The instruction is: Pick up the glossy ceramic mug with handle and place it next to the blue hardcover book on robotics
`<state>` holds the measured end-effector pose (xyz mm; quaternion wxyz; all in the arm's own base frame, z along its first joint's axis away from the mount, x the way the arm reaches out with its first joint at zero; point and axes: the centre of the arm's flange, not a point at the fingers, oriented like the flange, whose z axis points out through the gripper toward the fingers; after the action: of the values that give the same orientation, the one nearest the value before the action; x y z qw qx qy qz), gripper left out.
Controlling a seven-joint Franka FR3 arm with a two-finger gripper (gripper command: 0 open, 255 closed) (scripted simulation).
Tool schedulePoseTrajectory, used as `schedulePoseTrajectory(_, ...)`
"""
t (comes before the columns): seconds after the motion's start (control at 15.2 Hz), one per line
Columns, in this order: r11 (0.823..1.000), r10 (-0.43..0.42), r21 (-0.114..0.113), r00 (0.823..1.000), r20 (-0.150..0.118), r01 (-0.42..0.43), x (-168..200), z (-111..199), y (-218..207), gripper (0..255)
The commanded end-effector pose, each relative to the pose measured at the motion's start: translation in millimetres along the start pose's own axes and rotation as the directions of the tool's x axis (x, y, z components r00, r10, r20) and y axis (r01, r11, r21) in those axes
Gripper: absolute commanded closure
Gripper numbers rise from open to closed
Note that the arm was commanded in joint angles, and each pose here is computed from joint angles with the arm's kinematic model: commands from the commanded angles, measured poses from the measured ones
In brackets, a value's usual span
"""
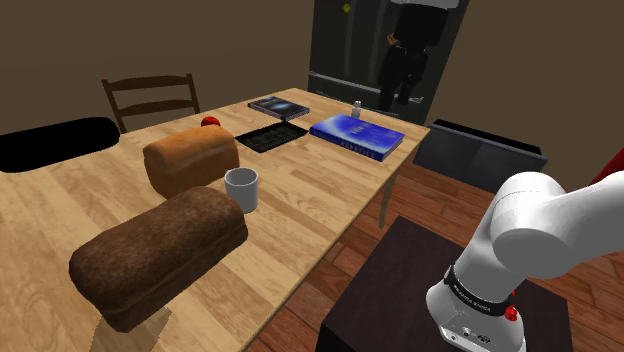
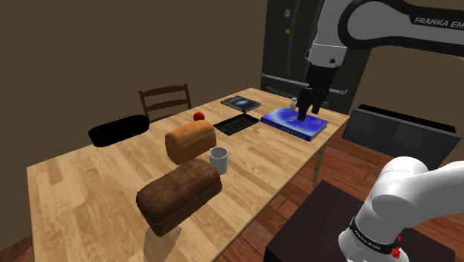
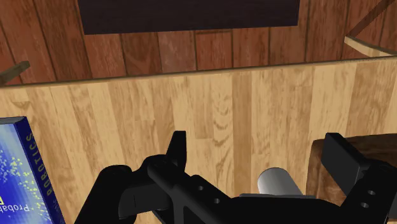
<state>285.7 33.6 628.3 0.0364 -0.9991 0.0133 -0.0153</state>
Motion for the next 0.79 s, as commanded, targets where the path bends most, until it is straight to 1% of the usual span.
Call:
schedulePoseTrajectory(0.0,1.000,0.000,0.000,1.000,0.000,0.000,0.0,0.0,0.0,0)
schedulePoseTrajectory(0.73,0.999,-0.054,-0.001,0.999,-0.007,0.054,107.0,93.2,-27.2,0)
